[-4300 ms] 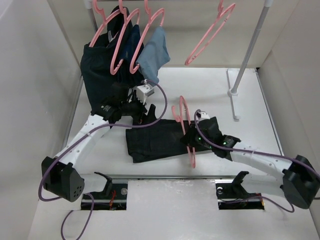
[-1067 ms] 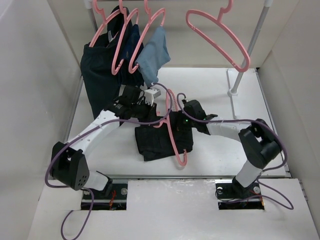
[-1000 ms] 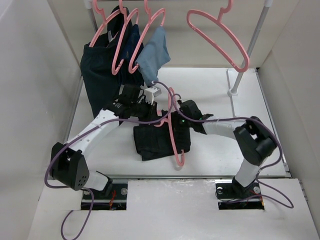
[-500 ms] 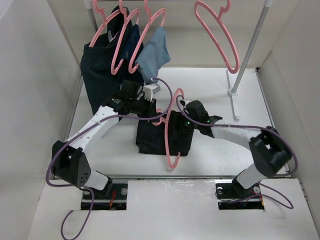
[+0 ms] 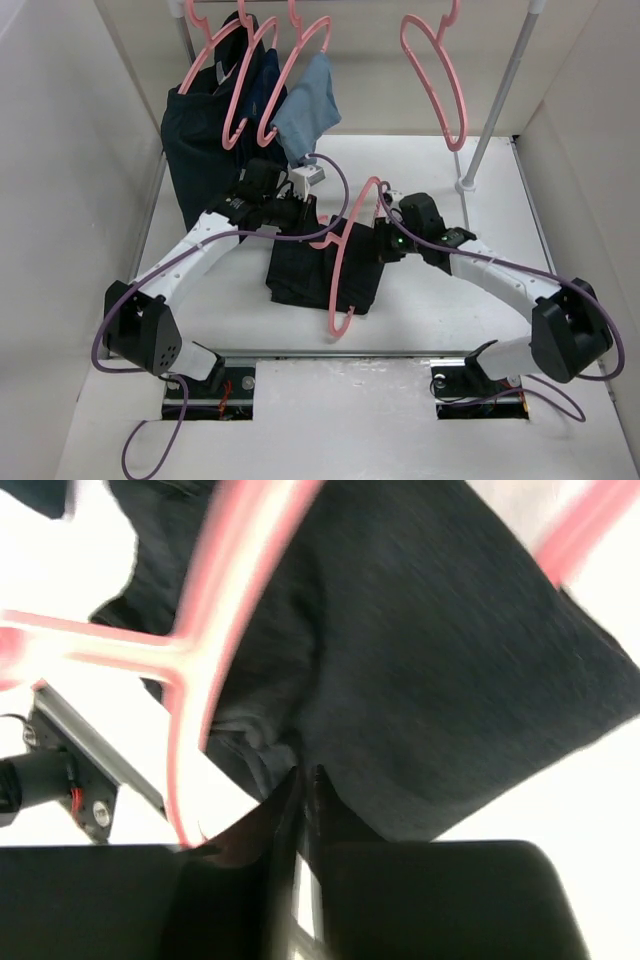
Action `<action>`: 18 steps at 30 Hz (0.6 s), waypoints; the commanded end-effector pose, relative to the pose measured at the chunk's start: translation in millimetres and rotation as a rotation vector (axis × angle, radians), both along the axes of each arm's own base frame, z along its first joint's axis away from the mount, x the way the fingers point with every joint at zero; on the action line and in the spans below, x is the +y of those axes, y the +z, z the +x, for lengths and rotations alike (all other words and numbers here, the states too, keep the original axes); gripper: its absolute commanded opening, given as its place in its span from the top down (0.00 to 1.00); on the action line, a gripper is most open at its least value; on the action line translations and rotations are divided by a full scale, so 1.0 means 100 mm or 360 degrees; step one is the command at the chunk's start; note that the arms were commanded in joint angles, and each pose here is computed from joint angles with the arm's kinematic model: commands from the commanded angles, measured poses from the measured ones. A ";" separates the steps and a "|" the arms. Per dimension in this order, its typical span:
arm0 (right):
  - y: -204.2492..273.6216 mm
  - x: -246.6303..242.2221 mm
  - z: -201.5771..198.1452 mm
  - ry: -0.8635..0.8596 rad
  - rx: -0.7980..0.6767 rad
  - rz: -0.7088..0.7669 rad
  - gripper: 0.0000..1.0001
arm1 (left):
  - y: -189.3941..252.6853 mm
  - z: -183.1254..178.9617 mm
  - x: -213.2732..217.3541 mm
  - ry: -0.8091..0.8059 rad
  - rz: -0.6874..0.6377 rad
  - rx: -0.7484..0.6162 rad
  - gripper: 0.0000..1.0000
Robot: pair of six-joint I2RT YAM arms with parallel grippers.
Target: Place the trousers on the hanger
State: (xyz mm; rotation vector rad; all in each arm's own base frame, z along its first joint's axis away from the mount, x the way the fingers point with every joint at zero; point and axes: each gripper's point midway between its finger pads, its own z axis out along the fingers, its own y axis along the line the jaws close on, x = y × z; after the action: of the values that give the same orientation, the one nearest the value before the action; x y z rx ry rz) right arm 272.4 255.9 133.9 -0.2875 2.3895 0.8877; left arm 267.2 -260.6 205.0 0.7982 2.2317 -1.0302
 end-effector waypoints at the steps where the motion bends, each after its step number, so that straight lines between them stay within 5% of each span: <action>1: 0.13 0.13 -0.06 0.0096 0.0009 0.0213 0.75 | 0.31 -0.01 -0.12 -0.0076 -0.0144 -0.0104 1.00; 2: 0.24 0.15 -0.07 0.0103 -0.0040 0.0263 0.46 | 0.29 0.00 -0.14 -0.0087 -0.0153 -0.0099 1.00; 6: 0.54 0.29 -0.26 0.0225 -0.0209 0.0305 0.21 | 0.29 0.04 -0.18 -0.0083 -0.0164 -0.0062 1.00; 18: 0.10 0.55 -0.07 0.0030 0.0108 0.0291 0.21 | 0.37 0.04 -0.47 -0.0163 -0.0163 -0.0082 1.00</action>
State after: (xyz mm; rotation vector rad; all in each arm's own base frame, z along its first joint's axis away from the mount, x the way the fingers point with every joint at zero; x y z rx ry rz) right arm 253.6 301.7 133.2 -0.2794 2.3759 1.1025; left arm 266.4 -293.4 204.7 0.8499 2.2344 -1.1109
